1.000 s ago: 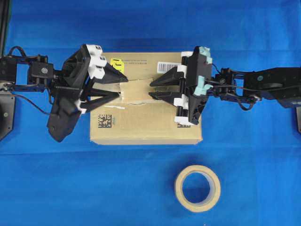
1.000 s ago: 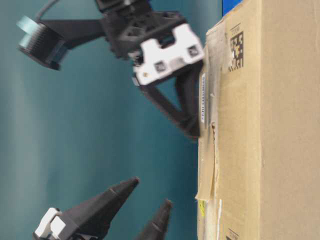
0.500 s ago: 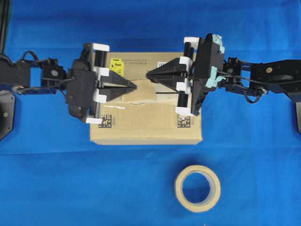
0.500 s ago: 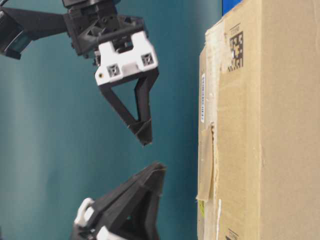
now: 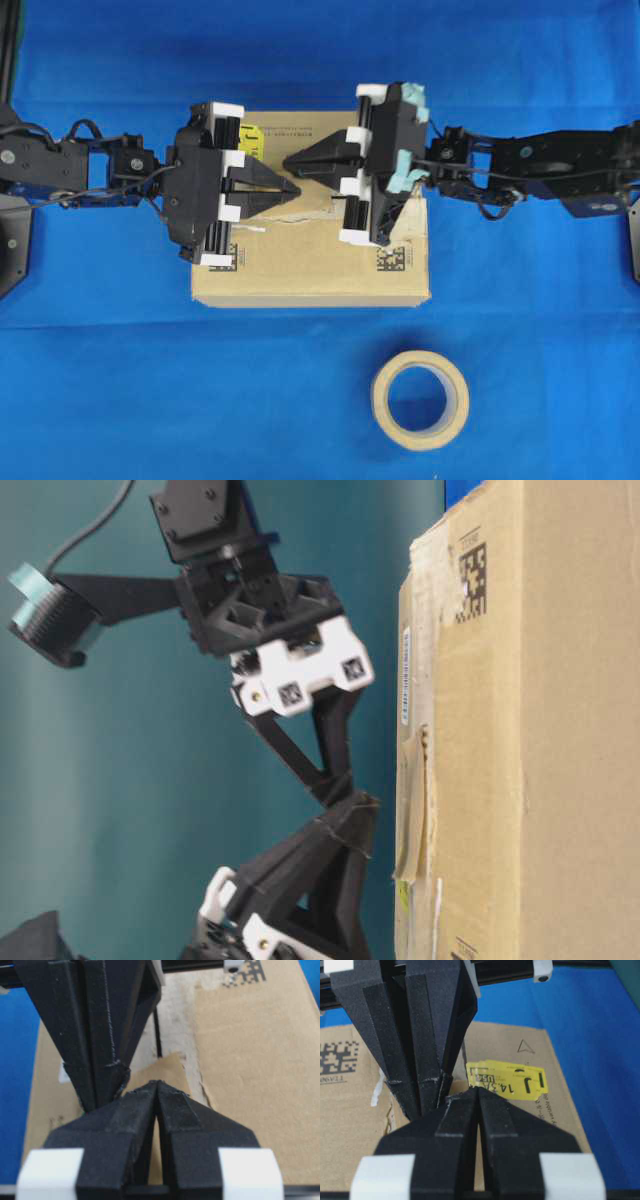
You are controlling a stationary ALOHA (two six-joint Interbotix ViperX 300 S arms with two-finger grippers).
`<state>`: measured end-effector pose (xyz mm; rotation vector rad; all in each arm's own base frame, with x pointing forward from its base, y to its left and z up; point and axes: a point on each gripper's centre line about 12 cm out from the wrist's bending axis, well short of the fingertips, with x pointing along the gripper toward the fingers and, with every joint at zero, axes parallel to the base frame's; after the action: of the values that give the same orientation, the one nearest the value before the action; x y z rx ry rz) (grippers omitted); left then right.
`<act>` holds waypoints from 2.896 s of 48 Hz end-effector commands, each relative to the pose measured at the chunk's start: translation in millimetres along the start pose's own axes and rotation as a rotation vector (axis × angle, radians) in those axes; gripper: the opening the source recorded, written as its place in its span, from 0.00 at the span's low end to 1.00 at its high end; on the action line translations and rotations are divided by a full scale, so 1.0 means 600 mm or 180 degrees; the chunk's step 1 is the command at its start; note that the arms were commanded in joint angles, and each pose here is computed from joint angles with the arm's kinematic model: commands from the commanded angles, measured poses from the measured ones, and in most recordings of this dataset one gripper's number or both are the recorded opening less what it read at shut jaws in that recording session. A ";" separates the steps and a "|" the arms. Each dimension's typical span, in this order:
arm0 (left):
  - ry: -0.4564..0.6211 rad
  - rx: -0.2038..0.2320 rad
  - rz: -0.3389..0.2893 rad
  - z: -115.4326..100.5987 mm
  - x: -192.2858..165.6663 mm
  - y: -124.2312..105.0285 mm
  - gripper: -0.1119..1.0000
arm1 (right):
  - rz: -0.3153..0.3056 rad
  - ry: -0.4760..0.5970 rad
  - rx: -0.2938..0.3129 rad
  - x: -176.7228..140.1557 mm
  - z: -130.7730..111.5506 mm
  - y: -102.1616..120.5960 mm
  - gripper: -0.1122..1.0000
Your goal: Apply tape along the seams of the closed cardboard box to seal it securely.
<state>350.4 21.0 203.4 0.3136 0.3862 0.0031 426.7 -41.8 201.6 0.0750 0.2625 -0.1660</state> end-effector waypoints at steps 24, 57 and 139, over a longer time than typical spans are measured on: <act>0.0253 -0.0800 0.0079 -0.087 0.001 -0.007 0.10 | -0.0024 0.0416 0.0194 -0.005 -0.058 0.004 0.09; -0.0029 -0.1050 0.0146 -0.046 -0.030 0.009 0.10 | -0.0043 0.0093 0.0254 -0.069 -0.003 -0.001 0.09; 0.0420 -0.1255 -0.0129 -0.123 -0.028 -0.059 0.10 | -0.0048 0.0656 0.0423 -0.045 -0.113 0.038 0.09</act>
<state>312.5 7.7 143.3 -0.0737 0.4713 0.0519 393.6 -12.8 147.4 0.2202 0.4399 -0.1983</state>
